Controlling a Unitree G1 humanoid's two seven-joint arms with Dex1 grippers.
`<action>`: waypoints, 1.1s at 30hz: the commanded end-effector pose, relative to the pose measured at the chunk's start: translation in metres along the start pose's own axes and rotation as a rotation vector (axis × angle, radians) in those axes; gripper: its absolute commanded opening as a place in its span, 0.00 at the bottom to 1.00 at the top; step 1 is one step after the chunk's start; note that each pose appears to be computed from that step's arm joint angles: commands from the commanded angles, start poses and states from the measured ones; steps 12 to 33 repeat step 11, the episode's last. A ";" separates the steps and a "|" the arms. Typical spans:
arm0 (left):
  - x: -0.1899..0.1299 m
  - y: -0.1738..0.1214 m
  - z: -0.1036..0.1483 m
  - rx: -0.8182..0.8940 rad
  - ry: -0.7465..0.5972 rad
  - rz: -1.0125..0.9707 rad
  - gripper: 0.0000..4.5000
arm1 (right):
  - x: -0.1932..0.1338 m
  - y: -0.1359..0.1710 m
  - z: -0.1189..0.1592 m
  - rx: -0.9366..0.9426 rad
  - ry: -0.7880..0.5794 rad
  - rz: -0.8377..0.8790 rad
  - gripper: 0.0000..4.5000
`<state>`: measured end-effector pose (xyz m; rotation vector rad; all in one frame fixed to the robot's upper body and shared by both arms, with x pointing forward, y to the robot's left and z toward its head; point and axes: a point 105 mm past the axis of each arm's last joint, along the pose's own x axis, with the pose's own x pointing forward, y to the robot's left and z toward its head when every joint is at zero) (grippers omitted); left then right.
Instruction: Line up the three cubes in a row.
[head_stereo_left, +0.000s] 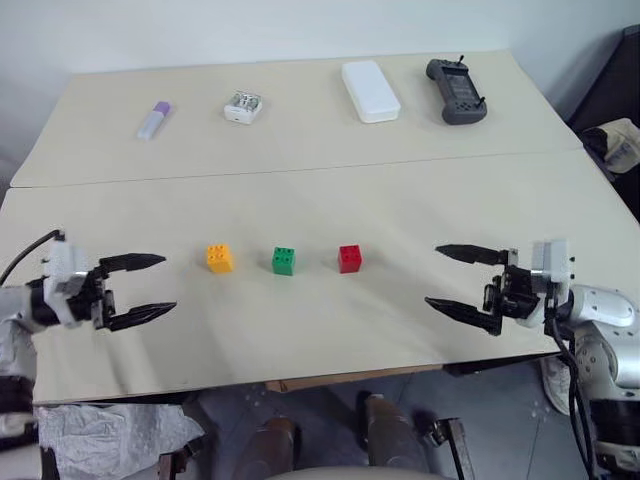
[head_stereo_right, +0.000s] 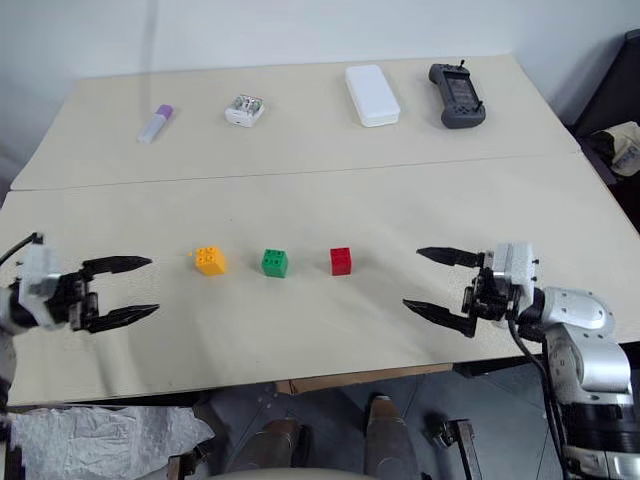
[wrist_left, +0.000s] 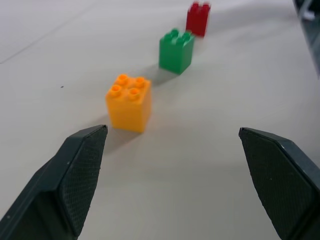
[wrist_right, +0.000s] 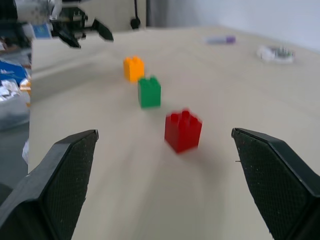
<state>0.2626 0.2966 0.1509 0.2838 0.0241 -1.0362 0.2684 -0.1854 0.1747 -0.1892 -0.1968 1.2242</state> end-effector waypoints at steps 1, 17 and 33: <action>0.003 -0.001 0.019 0.055 -0.039 0.044 1.00 | 0.011 0.002 0.013 -0.018 -0.067 0.057 1.00; 0.003 0.001 0.011 0.077 -0.012 0.102 1.00 | 0.024 -0.001 0.006 -0.051 -0.076 0.084 1.00; 0.003 0.001 0.011 0.077 -0.012 0.102 1.00 | 0.024 -0.001 0.006 -0.051 -0.076 0.084 1.00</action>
